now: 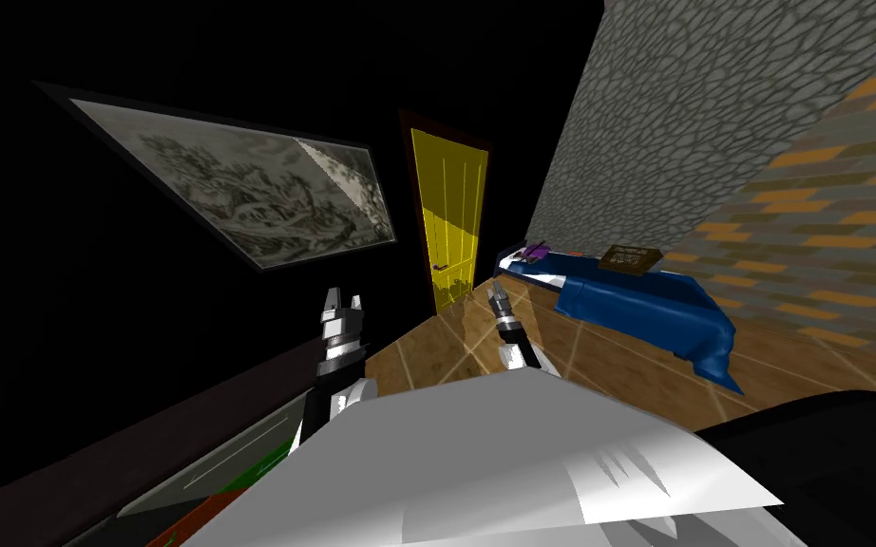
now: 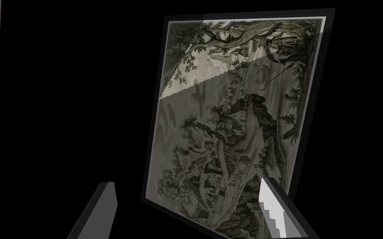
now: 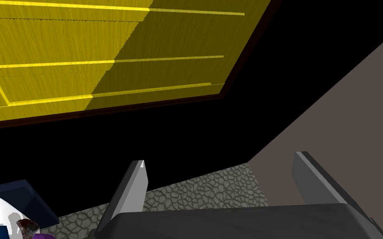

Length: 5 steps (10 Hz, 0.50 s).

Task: Pull the door open

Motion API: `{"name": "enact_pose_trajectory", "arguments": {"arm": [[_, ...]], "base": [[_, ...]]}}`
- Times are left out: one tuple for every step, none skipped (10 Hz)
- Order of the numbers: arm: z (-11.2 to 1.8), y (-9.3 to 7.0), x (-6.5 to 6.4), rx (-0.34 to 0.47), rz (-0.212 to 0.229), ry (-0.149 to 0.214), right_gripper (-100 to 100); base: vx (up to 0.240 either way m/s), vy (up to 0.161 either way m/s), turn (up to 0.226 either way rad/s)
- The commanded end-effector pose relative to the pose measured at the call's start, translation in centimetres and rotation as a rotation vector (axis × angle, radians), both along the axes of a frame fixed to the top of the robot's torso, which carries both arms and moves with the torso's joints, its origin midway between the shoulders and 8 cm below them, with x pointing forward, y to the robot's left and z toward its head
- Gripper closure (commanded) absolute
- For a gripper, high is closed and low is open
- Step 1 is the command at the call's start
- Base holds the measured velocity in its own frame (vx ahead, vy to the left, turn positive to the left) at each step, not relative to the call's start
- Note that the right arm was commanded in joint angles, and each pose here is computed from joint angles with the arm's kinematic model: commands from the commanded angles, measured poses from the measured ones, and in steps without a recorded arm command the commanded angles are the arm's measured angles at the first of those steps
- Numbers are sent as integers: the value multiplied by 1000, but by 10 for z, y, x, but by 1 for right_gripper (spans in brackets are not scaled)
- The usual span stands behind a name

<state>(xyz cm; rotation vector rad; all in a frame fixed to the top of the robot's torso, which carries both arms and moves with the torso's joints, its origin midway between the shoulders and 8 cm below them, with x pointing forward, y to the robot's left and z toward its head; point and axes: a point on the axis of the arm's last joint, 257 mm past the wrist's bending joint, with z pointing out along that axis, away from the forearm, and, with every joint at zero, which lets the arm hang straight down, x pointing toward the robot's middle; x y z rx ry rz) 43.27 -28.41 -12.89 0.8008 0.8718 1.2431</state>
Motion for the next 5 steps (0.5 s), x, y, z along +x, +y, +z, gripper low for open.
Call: {"name": "enact_pose_trajectory", "arguments": {"arm": [[-9,0,5,5,4,15,-100],[-16,-1,8,9,6,25,-100],[-22,-2,10,12,8,35,-100],[-29,-2,12,16,9,46,-100],[-35,-3,14,20,11,56,-100]], "base": [[88,-44,119],[90,-39,126],[85,-31,151],[82,-45,143],[90,-44,127]]}}
